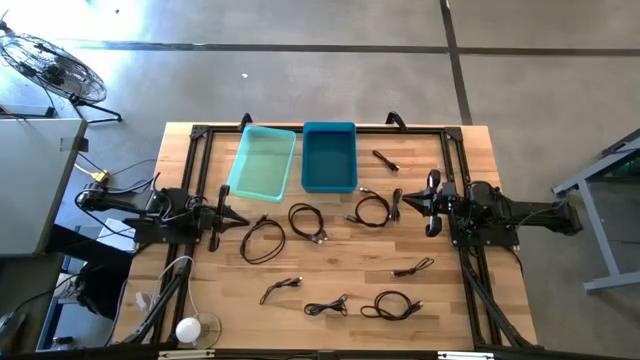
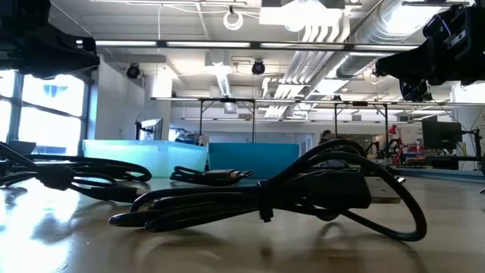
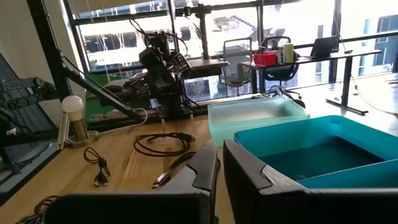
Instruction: Pick & Place USB Port
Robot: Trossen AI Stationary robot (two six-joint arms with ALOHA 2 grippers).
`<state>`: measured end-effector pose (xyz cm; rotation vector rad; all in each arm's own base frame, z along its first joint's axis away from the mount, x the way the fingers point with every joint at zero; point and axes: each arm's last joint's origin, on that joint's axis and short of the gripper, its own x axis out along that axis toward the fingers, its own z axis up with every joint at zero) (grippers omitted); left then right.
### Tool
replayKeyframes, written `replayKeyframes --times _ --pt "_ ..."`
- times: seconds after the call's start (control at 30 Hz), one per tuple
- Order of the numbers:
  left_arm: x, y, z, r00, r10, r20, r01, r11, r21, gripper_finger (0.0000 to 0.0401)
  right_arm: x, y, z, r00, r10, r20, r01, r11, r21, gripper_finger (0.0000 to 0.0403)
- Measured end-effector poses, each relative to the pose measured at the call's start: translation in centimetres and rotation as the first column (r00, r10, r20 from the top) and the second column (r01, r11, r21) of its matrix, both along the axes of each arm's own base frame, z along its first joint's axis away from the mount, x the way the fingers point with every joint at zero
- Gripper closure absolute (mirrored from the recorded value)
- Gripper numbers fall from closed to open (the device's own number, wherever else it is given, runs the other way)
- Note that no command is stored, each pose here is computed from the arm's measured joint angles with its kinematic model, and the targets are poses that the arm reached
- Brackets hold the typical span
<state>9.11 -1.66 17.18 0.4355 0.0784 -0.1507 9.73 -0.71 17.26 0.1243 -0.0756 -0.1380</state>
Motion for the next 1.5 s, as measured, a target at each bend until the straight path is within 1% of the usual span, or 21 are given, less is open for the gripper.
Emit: replayKeyframes --times 0.33,0.47,0.7,0.8,0.93,1.07,1.13,1.2,1.33,1.43,1.5 --pt "0.0 0.0 0.0 1.0 0.004 0.003 -0.004 1.0 0.002 0.0384 0.0 0.0 0.0 1.0 0.0 0.0 0.0 1.0 0.0 0.0382" --pt "0.0 0.2 0.2 0.998 0.062 0.026 -0.064 0.996 0.055 0.0384 0.0 0.0 0.0 1.0 0.0 0.0 0.0 1.0 0.0 0.0382" --pt "0.0 0.2 0.2 0.998 0.06 0.026 -0.062 0.997 0.055 0.0384 0.0 0.0 0.0 1.0 0.0 0.001 0.0 1.0 0.0 0.0382" --pt "0.0 0.2 0.2 0.998 0.061 0.029 -0.062 0.997 0.054 0.0384 0.0 0.0 0.2 1.0 0.0 0.02 0.0 1.0 0.0 0.0382" --pt "0.1 0.2 0.4 0.996 0.063 0.06 -0.065 0.997 0.038 0.0384 0.0 0.0 0.2 1.0 0.002 0.026 -0.003 0.999 0.034 0.0382" --pt "0.1 0.2 0.4 0.995 0.073 0.061 -0.076 0.996 0.046 0.0384 0.0 0.0 0.3 0.999 0.001 0.038 -0.002 1.0 0.03 0.0382" --pt "0.1 0.2 0.4 0.996 0.071 0.059 -0.074 0.996 0.047 0.0384 -0.1 0.0 0.8 0.997 0.0 0.078 0.0 1.0 -0.005 0.0382" --pt "0.1 0.2 0.4 0.996 0.064 0.056 -0.067 0.997 0.047 0.0384 -0.2 0.1 1.5 0.994 0.014 0.104 -0.007 0.998 -0.064 0.0382" --pt "0.1 0.2 0.4 0.995 0.082 0.057 -0.085 0.995 0.048 0.0384 -1.0 0.2 4.4 0.982 0.03 0.184 0.001 0.985 -0.171 0.0382" --pt "0.1 0.3 0.4 0.992 0.11 0.058 -0.112 0.992 0.049 0.0384 -1.4 0.2 7.0 0.983 0.035 0.183 0.011 0.969 -0.245 0.0382" --pt "0.1 0.3 0.5 0.992 0.114 0.058 -0.117 0.992 0.049 0.0384 -1.5 0.3 8.8 0.986 0.041 0.159 0.006 0.959 -0.282 0.0382"
